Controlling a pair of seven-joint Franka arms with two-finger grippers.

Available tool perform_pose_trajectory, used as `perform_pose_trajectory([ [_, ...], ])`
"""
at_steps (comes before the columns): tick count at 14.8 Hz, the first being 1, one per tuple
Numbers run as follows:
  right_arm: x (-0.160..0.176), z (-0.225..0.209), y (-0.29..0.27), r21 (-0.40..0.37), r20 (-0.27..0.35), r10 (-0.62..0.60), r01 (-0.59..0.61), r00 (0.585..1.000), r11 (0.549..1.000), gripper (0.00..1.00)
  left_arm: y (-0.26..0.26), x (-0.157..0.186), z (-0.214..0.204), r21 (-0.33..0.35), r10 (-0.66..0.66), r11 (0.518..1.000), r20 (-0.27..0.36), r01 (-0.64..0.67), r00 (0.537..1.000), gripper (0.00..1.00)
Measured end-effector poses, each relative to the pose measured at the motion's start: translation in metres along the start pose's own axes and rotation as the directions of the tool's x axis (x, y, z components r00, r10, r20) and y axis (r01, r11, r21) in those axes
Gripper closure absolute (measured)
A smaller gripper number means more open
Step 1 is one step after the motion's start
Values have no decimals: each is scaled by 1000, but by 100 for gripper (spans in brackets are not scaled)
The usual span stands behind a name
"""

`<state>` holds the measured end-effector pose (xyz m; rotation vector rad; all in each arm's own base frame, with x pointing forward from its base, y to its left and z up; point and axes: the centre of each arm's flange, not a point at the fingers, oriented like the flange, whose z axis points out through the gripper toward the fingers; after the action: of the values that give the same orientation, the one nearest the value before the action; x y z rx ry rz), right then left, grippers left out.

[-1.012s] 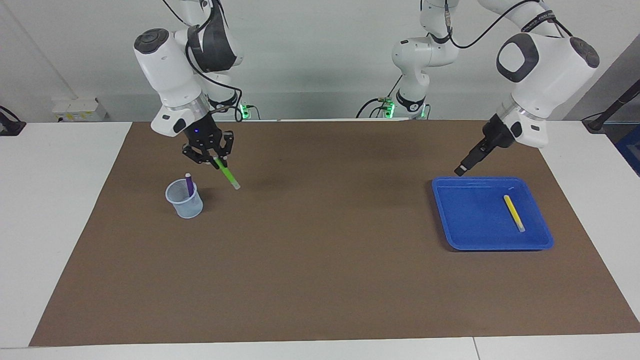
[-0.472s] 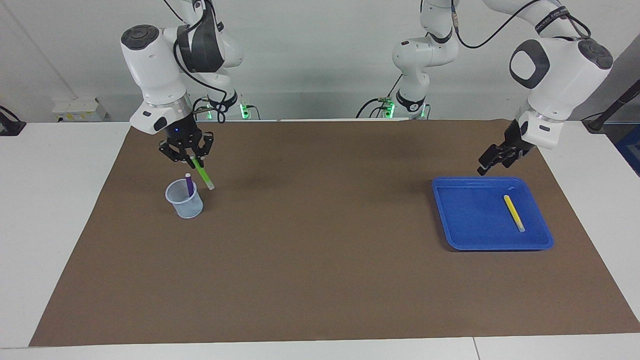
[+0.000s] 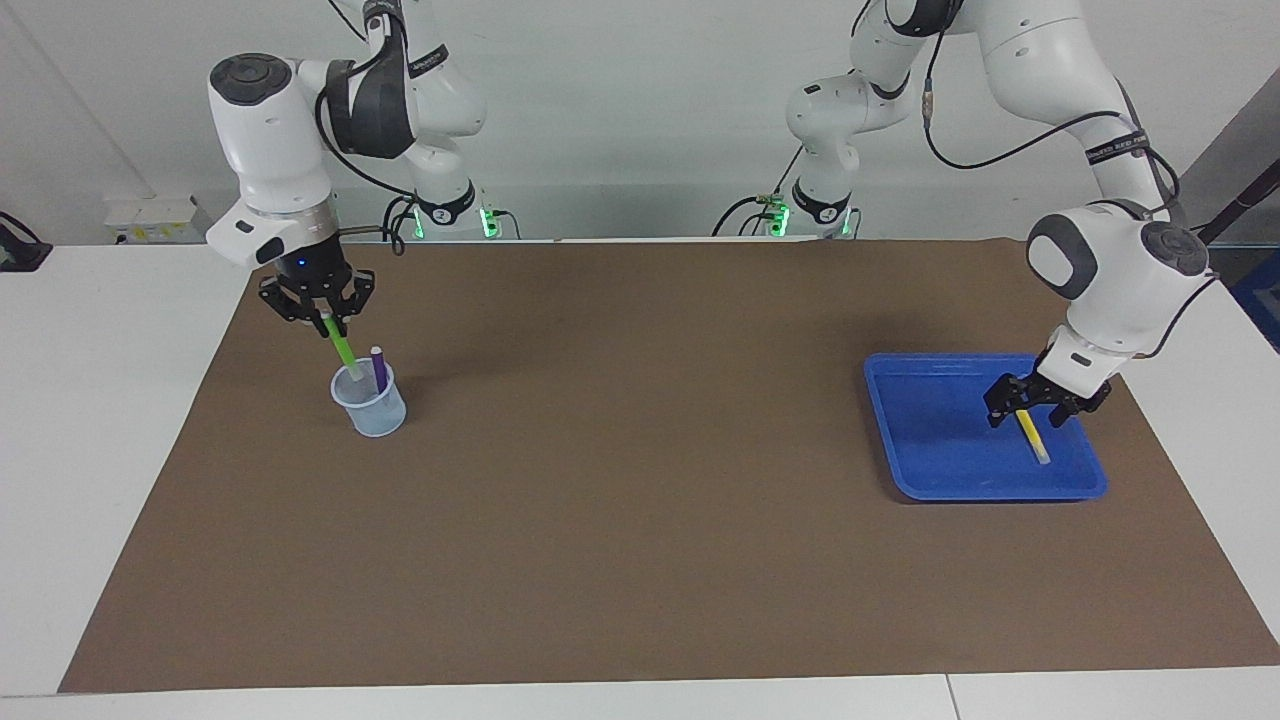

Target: Transfer and insert pens with both arms

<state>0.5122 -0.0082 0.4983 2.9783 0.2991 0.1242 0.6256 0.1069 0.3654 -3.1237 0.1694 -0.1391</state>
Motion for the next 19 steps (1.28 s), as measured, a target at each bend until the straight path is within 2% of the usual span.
perform_pose_trajectory([
  [5, -9, 18, 4, 6, 34, 11, -11, 999, 1000, 78, -44, -4, 35, -2, 33, 999, 15, -33, 999, 0],
  [17, -13, 63, -3, 18, 28, -1, 0, 1000, 1000, 81, -44, -7, 65, -2, 38, 999, 2, -38, 999, 0],
  [18, -12, 66, -4, 20, 28, 4, -4, 1000, 1000, 81, -45, -9, 67, -2, 36, 999, 3, -36, 999, 9],
  [19, -11, 70, -4, 22, 28, 18, -19, 999, 1000, 81, -46, -11, 69, -2, 34, 999, 3, -34, 999, 10],
])
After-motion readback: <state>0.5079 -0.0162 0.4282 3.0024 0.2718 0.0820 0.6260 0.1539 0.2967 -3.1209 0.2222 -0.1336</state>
